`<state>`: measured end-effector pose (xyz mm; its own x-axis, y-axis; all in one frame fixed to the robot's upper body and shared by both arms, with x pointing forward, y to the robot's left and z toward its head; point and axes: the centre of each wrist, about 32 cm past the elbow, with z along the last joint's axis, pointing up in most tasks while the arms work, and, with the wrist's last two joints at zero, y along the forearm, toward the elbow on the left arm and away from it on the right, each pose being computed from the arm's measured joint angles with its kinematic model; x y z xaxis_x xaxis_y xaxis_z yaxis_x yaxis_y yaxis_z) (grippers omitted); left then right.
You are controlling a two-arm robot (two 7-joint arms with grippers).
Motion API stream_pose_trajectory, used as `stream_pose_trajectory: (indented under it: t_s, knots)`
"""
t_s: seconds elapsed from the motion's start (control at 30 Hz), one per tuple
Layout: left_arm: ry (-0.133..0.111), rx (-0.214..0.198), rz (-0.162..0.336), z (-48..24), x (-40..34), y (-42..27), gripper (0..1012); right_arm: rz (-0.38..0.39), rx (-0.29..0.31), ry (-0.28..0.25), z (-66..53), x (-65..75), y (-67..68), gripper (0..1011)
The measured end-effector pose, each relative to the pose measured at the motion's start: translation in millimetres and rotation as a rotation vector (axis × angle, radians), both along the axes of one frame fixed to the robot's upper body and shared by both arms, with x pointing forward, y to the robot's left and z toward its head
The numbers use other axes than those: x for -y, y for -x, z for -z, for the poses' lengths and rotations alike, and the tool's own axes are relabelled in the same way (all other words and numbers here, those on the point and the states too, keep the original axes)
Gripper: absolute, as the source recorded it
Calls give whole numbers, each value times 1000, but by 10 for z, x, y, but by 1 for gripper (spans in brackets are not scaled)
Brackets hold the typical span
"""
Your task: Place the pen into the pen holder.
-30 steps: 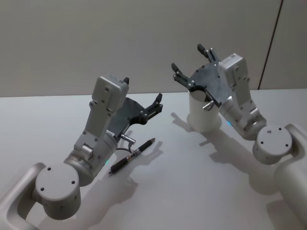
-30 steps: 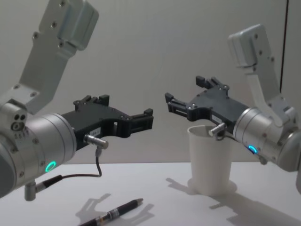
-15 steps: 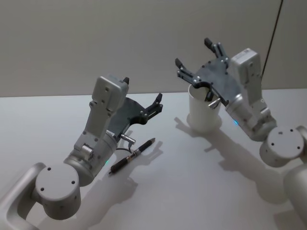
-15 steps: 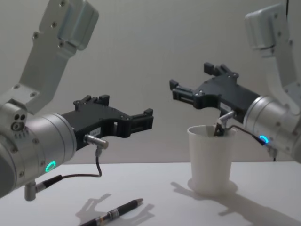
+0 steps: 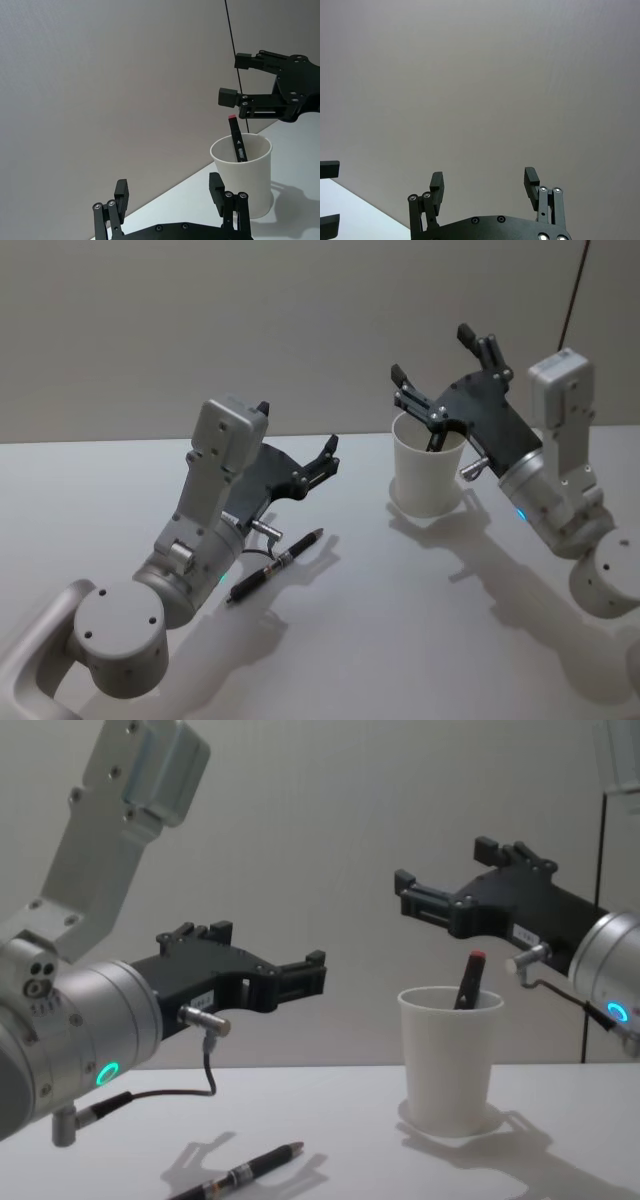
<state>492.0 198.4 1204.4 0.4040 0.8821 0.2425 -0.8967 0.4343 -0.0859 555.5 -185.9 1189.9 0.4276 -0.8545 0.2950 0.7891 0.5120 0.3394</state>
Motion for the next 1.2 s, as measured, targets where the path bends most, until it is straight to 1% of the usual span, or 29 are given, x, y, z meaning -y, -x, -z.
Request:
stream_pose_trajectory:
  t_s: [0.13, 0.33, 0.53, 0.57, 0.63, 0.83, 0.87, 0.93, 0.97, 1.1, 1.17, 1.2]
  knots:
    - [0, 0, 0, 0, 0, 0, 1001, 1, -2, -1, 2, 3, 3, 1002]
    - [0, 0, 0, 0, 0, 0, 1001, 14, -19, -11, 13, 38, 56, 1001]
    - [0, 0, 0, 0, 0, 0, 1001, 48, -72, -34, 44, 134, 207, 1002]
    - [0, 0, 0, 0, 0, 0, 1001, 48, -72, -34, 44, 134, 207, 1002]
    - [0, 0, 0, 0, 0, 0, 1001, 66, -100, -46, 55, 184, 290, 1001]
    - [0, 0, 0, 0, 0, 0, 1001, 91, -147, -65, 66, 260, 430, 1002]
    - [0, 0, 0, 0, 0, 0, 1001, 99, -160, -70, 70, 281, 473, 1001]
    - [0, 0, 0, 0, 0, 0, 1001, 105, -175, -75, 70, 299, 514, 1001]
    - [0, 0, 0, 0, 0, 0, 1001, 113, -189, -79, 72, 321, 557, 1001]
    - [0, 0, 0, 0, 0, 0, 1001, 125, -215, -87, 67, 356, 637, 1001]
    - [0, 0, 0, 0, 0, 0, 1001, 136, -243, -95, 62, 390, 723, 1001]
    - [0, 0, 0, 0, 0, 0, 1001, 136, -243, -95, 62, 390, 723, 1001]
